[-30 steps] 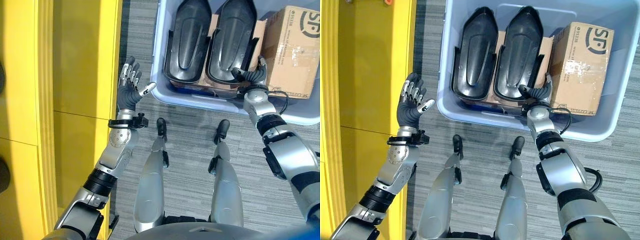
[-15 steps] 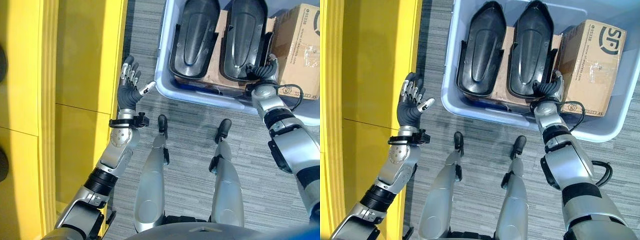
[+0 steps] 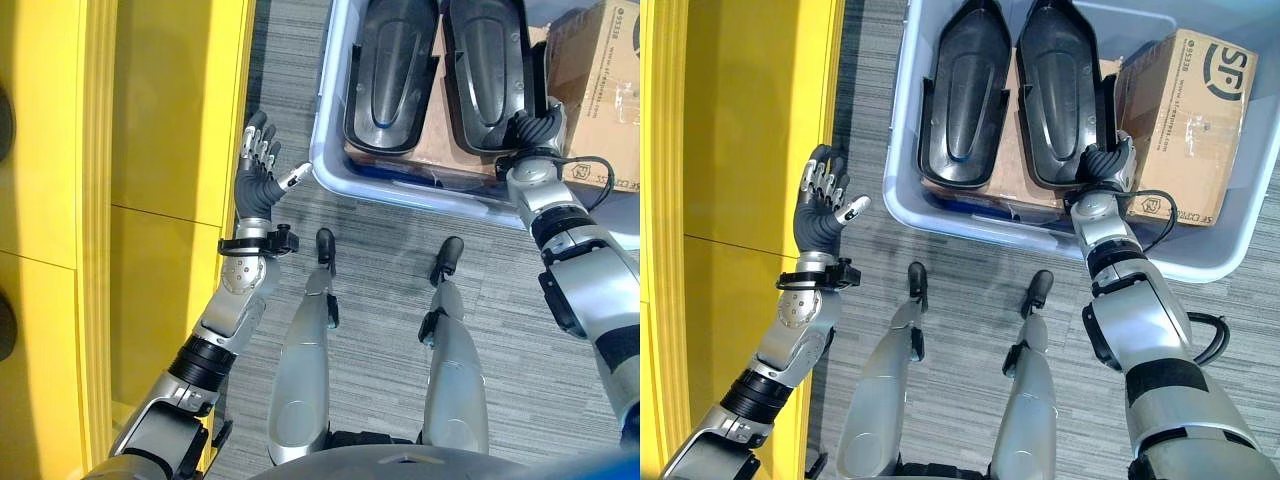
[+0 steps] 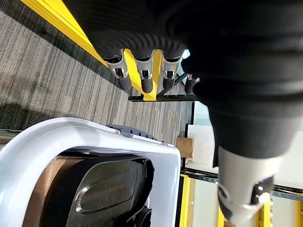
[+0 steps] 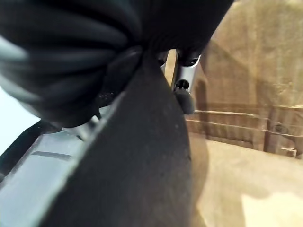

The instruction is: Move parts from the plastic box to the shelf.

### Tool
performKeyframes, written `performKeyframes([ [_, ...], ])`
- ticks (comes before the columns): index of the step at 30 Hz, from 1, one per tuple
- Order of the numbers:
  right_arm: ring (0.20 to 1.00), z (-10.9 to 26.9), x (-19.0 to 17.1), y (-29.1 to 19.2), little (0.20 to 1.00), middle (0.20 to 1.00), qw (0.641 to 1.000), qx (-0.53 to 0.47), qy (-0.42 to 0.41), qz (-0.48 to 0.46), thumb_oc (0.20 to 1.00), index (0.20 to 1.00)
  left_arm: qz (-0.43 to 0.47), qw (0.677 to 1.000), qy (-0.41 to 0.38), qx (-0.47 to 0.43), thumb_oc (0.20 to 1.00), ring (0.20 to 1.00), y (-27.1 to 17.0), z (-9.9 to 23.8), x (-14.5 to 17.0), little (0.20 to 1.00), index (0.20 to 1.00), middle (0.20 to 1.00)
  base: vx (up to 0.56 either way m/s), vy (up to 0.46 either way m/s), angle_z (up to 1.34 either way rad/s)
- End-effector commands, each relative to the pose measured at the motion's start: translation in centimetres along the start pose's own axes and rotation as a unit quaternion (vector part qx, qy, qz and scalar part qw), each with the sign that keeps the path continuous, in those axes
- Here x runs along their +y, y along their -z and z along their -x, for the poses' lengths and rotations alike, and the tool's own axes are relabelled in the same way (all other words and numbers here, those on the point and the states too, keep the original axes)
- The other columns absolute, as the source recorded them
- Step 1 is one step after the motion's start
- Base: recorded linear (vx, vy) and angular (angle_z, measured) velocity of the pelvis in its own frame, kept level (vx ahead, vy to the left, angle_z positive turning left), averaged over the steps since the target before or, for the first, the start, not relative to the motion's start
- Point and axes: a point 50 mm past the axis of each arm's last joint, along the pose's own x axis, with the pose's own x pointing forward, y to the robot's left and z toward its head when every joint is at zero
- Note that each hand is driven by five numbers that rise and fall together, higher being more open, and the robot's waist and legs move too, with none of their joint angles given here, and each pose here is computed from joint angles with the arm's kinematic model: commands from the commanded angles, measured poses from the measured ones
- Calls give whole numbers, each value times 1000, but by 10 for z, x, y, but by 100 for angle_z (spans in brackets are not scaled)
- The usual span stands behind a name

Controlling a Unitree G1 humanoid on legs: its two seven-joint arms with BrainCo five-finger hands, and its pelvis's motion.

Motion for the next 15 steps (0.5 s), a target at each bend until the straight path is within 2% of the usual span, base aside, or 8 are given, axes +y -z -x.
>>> performKeyframes([
  [1, 200, 11, 26, 1, 200, 200, 998, 5, -57, -2, 200, 200, -3, 997, 25, -74, 1000, 1000, -29, 0, 2, 1000, 1000, 1000, 0, 0, 0],
  [15, 200, 10, 12, 11, 200, 200, 991, 24, -33, -131, 200, 200, -9, 998, 15, -57, 1000, 1000, -25, 5, 13, 1000, 1000, 1000, -5, 0, -2],
])
